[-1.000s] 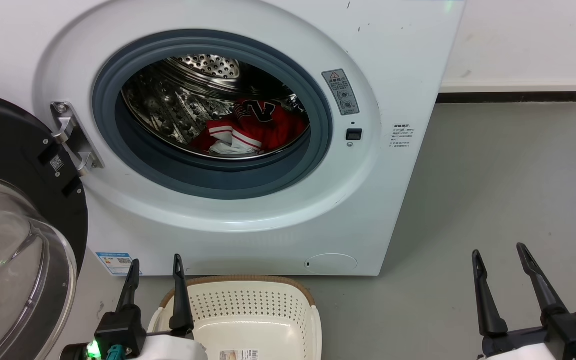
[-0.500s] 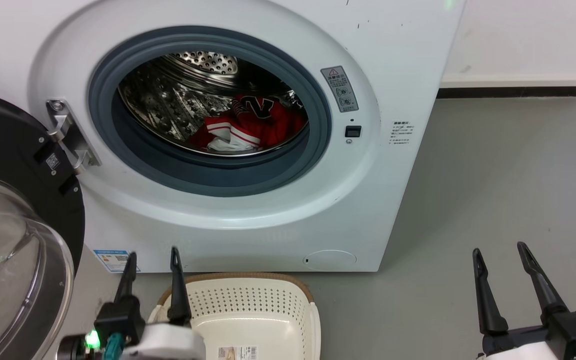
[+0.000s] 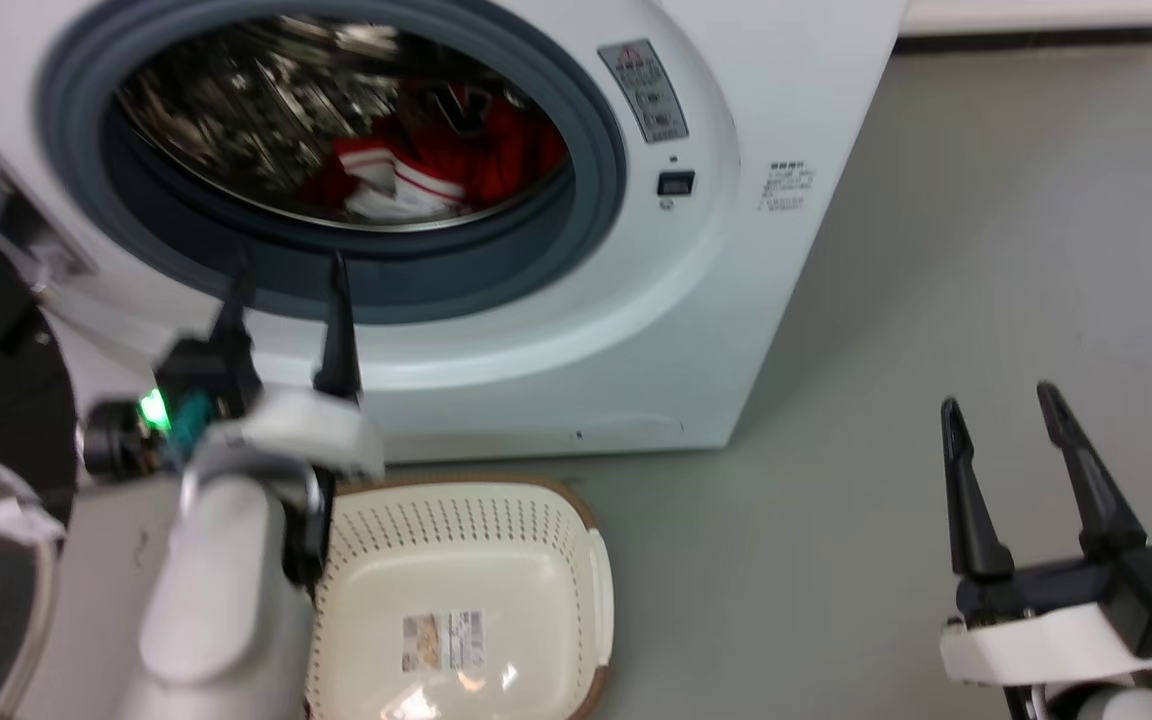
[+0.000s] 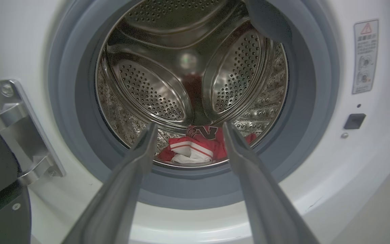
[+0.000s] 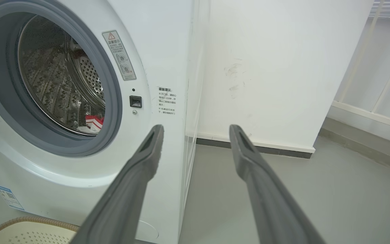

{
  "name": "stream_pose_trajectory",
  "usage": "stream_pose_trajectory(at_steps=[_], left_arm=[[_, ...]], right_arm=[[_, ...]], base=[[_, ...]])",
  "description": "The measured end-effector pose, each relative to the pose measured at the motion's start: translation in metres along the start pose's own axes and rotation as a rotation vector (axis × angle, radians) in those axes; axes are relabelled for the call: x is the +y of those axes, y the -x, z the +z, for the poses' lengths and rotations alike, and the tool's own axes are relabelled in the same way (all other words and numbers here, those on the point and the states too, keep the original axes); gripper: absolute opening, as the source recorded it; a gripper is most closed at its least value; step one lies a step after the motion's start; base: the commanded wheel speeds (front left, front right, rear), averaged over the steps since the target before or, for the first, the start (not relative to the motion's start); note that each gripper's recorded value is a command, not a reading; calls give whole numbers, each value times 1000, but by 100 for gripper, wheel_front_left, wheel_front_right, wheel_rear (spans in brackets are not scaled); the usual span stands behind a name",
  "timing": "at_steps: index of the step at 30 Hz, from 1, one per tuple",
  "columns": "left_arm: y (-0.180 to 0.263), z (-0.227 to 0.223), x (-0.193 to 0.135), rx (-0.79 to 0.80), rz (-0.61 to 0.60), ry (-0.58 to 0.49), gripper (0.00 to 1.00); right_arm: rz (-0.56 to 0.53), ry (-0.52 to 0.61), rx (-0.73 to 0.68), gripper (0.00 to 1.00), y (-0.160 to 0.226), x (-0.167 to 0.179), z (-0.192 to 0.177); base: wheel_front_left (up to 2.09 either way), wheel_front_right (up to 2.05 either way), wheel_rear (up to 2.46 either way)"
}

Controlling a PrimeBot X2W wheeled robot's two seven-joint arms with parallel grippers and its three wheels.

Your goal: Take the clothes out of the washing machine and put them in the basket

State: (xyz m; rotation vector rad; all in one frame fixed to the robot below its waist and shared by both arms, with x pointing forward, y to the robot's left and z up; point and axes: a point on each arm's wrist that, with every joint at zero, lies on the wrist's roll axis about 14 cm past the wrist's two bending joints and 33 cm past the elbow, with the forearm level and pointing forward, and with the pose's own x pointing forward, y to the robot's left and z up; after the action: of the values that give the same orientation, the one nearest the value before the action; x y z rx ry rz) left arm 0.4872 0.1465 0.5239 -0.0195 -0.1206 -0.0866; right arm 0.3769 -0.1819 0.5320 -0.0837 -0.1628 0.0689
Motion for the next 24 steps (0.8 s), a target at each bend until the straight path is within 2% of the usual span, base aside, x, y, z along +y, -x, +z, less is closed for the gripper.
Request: stream_pose_trajectory(at_steps=[6, 14, 24], left_arm=[[-79, -11, 0, 14, -57, -78, 100], [-168, -66, 0, 145, -100, -118, 100], [-235, -151, -9, 399, -164, -176, 100]], right_arm=[[0, -1, 2, 100, -32, -3, -12], [-11, -22, 45, 100, -67, -10, -48], [-62, -22, 138, 100, -79, -31, -99]], base=[[0, 0, 0], [0, 0, 0], [0, 0, 0]])
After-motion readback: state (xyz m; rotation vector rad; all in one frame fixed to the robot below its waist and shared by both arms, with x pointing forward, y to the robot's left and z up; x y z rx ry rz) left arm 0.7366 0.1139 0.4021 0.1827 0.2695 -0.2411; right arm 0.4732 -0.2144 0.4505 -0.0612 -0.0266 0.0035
